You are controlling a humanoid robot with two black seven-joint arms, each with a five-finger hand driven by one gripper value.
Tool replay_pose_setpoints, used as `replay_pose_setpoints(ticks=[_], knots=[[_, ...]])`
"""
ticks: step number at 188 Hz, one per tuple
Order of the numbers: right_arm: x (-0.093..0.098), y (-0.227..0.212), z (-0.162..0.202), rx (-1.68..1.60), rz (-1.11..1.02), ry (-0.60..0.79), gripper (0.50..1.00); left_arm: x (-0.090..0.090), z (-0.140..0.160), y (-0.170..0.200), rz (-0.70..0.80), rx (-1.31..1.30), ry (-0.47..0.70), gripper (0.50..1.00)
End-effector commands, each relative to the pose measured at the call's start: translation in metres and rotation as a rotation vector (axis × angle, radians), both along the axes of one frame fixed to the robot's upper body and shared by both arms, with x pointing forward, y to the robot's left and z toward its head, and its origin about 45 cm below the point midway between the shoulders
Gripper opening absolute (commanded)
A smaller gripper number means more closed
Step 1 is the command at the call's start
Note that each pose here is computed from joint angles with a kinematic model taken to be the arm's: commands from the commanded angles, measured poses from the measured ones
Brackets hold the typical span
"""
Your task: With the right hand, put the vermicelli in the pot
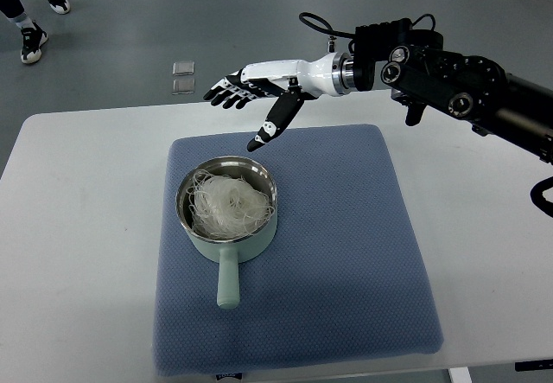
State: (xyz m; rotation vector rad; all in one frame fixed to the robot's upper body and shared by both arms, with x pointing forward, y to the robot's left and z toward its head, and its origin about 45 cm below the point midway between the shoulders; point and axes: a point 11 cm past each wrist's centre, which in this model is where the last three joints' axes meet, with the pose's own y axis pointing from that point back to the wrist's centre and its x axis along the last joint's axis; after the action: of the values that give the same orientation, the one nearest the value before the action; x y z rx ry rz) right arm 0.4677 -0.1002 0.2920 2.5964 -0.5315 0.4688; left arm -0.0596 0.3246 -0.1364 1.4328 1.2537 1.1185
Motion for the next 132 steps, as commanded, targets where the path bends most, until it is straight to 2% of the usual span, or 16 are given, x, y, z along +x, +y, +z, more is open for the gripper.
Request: replay_pose_setpoints(ticks=[1, 87, 115, 132], knots=[[0.004, -0.025, -0.014, 0.101, -0.116, 0.104, 0.913, 0.000, 0.000, 0.000, 0.000, 0.000, 0.000, 1.000], [0.007, -0.121, -0.078, 0.581, -0.581, 0.393, 0.913, 0.000, 0.000, 0.000, 0.000, 0.000, 0.000, 1.000], [-0.004, -0.132, -0.108, 0.716, -0.701, 0.579, 0.913, 0.000, 0.000, 0.000, 0.000, 0.000, 0.000, 1.000], [-0.004, -0.136, -0.111, 0.785, -0.744, 0.623, 0.915, 0.000, 0.000, 0.000, 0.000, 0.000, 0.000, 1.000]])
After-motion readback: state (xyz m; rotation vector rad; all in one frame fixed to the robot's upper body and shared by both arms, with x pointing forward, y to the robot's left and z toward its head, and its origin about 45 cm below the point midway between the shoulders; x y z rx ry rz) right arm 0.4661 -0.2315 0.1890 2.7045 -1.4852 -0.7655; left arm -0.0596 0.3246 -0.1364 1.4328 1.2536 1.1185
